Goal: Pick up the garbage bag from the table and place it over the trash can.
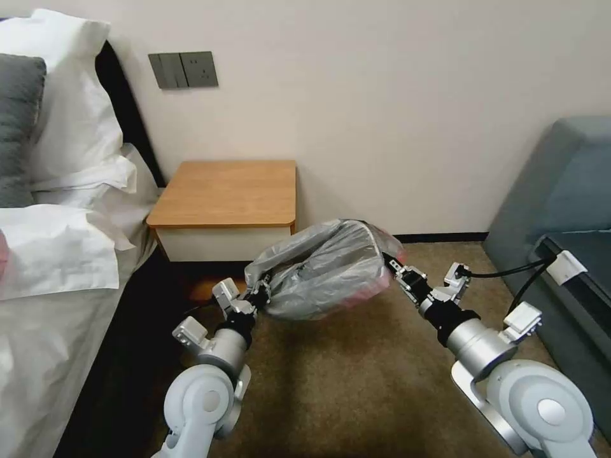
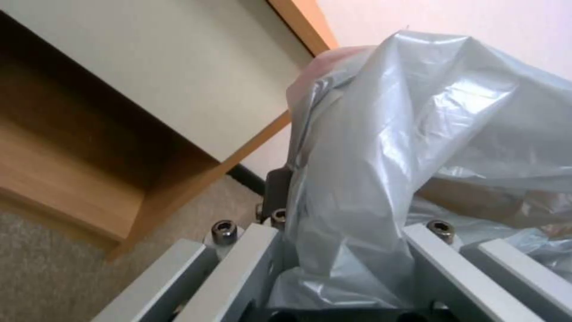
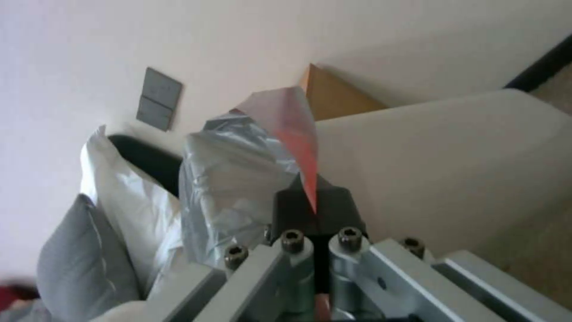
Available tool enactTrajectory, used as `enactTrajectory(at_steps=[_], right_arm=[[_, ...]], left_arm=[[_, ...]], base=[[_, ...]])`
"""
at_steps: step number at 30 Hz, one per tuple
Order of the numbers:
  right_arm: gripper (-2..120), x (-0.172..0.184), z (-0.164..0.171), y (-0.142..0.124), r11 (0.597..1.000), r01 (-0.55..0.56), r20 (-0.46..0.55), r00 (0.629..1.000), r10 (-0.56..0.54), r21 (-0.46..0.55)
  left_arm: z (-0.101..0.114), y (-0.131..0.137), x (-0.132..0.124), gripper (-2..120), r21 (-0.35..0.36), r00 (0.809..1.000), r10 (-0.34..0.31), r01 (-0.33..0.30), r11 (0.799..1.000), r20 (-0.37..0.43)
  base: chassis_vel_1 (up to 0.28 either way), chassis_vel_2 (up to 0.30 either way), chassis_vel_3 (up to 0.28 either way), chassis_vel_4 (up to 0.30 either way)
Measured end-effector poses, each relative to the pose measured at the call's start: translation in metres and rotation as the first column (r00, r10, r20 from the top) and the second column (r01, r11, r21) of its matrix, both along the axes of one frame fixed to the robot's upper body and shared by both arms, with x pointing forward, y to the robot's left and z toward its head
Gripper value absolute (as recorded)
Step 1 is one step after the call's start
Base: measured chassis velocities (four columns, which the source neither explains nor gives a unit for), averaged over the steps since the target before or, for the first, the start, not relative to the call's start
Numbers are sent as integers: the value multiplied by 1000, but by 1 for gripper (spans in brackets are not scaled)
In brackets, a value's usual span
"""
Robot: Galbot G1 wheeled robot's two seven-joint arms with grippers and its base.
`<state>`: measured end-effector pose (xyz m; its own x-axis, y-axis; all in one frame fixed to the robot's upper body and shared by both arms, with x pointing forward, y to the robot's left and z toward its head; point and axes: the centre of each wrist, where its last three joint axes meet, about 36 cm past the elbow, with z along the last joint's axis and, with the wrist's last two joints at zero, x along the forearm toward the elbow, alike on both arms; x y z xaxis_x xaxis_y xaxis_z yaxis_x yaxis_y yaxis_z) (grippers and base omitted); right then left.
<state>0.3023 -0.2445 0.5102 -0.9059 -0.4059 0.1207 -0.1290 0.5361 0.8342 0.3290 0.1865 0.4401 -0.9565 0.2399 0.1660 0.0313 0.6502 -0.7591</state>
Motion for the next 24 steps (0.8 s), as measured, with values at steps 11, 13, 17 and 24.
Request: enactTrajectory(at_steps=[11,13,17,24], right_arm=[[0,26,-34,-13,998,-24,61,998,28,-63],[0,39,-41,-17,995,-34,61,997,40,-92],[0,42,-52,-18,988,-42,50,998,50,-146],[0,43,-62,-18,982,-37,52,998,47,-186]], left_arm=[[7,5,0,5,-11,1000,-4,4,1000,-12],[6,5,-3,5,-14,1000,-5,5,1000,-17],[8,6,-5,5,-27,1000,-6,5,1000,-17],[11,9,-8,5,-36,1000,-15,14,999,-20]], base=[[0,0,0,0],[0,0,0,0],[0,0,0,0],[0,0,0,0]])
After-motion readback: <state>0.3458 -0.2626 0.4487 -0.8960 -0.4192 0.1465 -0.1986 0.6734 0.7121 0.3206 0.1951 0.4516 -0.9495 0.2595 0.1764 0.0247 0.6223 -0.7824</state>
